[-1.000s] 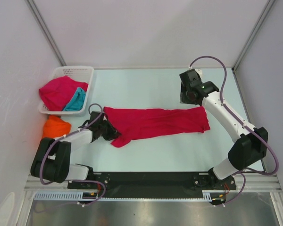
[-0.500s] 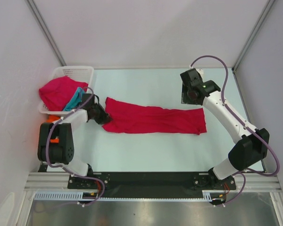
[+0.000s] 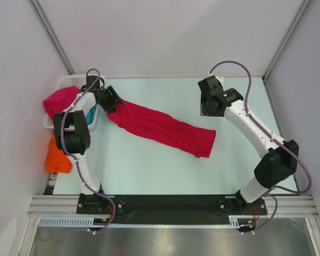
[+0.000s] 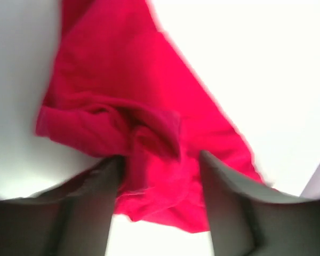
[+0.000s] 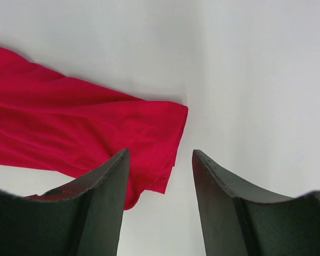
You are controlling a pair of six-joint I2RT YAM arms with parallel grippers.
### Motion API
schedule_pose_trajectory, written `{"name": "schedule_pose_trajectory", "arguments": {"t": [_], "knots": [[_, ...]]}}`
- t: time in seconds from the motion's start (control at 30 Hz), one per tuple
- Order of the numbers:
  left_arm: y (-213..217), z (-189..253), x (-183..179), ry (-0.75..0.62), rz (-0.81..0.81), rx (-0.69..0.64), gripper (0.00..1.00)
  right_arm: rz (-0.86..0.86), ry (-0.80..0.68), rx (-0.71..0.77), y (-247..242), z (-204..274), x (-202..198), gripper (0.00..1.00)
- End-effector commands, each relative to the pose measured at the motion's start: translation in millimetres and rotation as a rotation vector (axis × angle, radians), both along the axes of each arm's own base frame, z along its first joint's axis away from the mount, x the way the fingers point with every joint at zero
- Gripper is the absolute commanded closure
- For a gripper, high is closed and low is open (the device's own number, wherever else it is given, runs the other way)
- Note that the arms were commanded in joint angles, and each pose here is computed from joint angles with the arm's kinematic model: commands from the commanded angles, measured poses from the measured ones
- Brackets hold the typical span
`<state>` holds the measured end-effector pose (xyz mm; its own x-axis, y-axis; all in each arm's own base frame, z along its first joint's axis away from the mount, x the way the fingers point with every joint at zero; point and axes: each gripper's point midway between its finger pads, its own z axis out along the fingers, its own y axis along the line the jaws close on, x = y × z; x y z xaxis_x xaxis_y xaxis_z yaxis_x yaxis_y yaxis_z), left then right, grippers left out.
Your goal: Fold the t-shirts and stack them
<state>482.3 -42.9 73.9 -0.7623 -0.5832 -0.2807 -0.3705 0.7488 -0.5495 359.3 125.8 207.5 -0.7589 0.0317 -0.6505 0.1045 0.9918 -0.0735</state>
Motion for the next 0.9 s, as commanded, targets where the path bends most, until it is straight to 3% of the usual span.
{"name": "schedule_pose_trajectory", "arguments": {"t": [0.0, 0.03, 0.13, 0.43, 0.5, 0.7, 0.87], "knots": [[0, -6, -13, 0.08, -0.004, -0.006, 0.28, -0.007, -0.017, -0.016, -2, 7, 3, 0.44], [0, -4, -15, 0.075, -0.005, 0.004, 0.19, -0.009, -0.011, -0.017, -3, 4, 3, 0.44], [0, 15, -21, 0.037, -0.008, 0.039, 0.12, -0.004, -0.003, -0.015, -2, -2, 4, 0.44], [-42, 52, -58, -0.036, -0.086, 0.102, 0.11, 0.008, 0.02, 0.001, 2, -33, 15, 0.43], [-47, 62, -68, -0.054, -0.081, 0.105, 0.11, 0.0, 0.075, -0.016, -5, -63, 20, 0.42], [-32, 98, -81, -0.126, -0.036, 0.166, 0.11, 0.042, 0.172, -0.034, 6, -117, 44, 0.41], [-30, 112, -90, -0.141, -0.037, 0.158, 0.11, 0.108, 0.17, 0.015, 37, -123, 67, 0.41]]}}
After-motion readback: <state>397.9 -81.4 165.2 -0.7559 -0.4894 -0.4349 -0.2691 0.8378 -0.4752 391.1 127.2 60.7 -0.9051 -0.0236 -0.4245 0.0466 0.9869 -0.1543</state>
